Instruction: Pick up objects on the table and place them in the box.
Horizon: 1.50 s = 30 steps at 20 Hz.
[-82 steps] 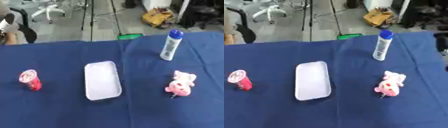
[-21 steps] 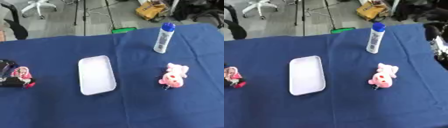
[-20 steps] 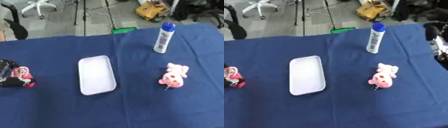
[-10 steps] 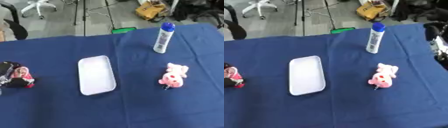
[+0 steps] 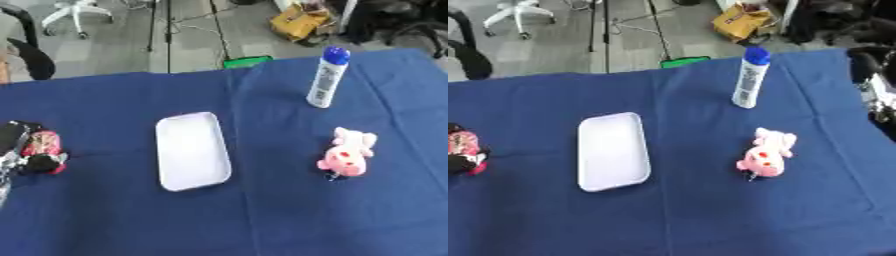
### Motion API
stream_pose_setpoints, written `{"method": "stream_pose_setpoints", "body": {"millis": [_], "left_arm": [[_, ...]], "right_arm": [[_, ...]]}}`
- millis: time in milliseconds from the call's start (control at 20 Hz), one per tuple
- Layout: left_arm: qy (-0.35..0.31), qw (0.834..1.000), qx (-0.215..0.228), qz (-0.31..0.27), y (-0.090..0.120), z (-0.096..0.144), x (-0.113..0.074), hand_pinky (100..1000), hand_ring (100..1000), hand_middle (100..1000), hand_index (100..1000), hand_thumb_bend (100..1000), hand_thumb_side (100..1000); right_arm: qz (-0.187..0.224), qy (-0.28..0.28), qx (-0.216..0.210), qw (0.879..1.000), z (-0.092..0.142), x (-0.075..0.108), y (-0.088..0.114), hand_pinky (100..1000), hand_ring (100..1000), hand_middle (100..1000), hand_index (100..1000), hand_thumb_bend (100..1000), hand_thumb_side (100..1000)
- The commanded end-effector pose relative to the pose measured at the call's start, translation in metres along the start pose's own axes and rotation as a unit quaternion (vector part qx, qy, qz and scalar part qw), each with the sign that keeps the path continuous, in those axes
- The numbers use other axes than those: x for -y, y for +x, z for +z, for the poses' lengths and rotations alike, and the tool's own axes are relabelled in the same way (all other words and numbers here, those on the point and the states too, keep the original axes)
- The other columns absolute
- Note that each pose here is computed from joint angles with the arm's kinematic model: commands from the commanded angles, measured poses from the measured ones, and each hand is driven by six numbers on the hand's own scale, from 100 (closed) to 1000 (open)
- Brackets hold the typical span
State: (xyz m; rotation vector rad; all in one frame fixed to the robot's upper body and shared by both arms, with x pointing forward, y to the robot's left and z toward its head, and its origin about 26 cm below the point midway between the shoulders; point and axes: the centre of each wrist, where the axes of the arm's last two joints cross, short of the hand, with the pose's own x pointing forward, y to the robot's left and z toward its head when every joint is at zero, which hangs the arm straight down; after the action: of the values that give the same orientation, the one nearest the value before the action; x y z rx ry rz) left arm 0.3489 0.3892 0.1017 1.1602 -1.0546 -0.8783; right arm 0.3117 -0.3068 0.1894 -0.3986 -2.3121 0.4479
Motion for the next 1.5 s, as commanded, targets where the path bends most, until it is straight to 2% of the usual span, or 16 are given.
{"method": "stream_pose_setpoints", "body": {"millis": [50, 250, 450, 550, 750, 900, 1050, 1250, 1450, 1500], "left_arm": [[0.024, 1.000, 0.012, 0.007, 0.004, -0.001, -0.020, 257, 278, 458, 624, 346, 358], [0.052, 0.996, 0.057, 0.036, 0.025, 0.000, -0.039, 265, 280, 454, 620, 362, 369], [0.079, 0.985, 0.136, 0.076, 0.061, 0.002, -0.063, 268, 281, 455, 620, 375, 372], [0.081, 0.980, 0.160, 0.087, 0.073, 0.002, -0.069, 271, 284, 457, 622, 389, 380], [0.067, 0.966, 0.237, 0.080, 0.117, 0.001, -0.076, 278, 293, 466, 630, 405, 397], [0.024, 0.950, 0.308, 0.042, 0.160, 0.002, -0.061, 279, 296, 470, 632, 408, 401], [0.000, 0.938, 0.346, 0.001, 0.181, 0.003, -0.047, 281, 301, 476, 638, 408, 406], [-0.028, 0.921, 0.384, -0.059, 0.195, 0.006, -0.031, 292, 316, 487, 644, 413, 405], [-0.063, 0.911, 0.396, -0.097, 0.194, 0.006, -0.009, 305, 325, 493, 659, 422, 407], [-0.072, 0.910, 0.397, -0.099, 0.192, 0.005, -0.003, 312, 331, 507, 664, 453, 428]], "right_arm": [[0.011, -0.003, 0.010, 1.000, -0.004, 0.006, 0.004, 792, 764, 780, 915, 347, 613], [0.011, -0.003, 0.010, 1.000, -0.004, 0.006, 0.005, 792, 764, 780, 915, 347, 613], [0.010, -0.002, 0.010, 1.000, -0.004, 0.005, 0.004, 792, 764, 780, 915, 347, 613], [0.009, -0.001, 0.010, 1.000, -0.004, 0.005, 0.004, 792, 764, 780, 915, 347, 613], [0.006, 0.002, 0.011, 1.000, -0.004, 0.004, 0.004, 791, 764, 780, 915, 348, 613], [0.003, 0.003, 0.011, 1.000, -0.004, 0.002, 0.004, 791, 764, 780, 915, 348, 613], [0.002, 0.004, 0.012, 1.000, -0.004, 0.002, 0.005, 791, 764, 781, 915, 348, 613], [0.000, 0.004, 0.014, 1.000, -0.005, 0.001, 0.005, 791, 764, 781, 915, 349, 613], [-0.001, 0.005, 0.013, 1.000, -0.005, 0.001, 0.005, 791, 764, 781, 915, 352, 615], [-0.001, 0.005, 0.014, 1.000, -0.005, 0.001, 0.005, 791, 765, 781, 915, 349, 613]]}}
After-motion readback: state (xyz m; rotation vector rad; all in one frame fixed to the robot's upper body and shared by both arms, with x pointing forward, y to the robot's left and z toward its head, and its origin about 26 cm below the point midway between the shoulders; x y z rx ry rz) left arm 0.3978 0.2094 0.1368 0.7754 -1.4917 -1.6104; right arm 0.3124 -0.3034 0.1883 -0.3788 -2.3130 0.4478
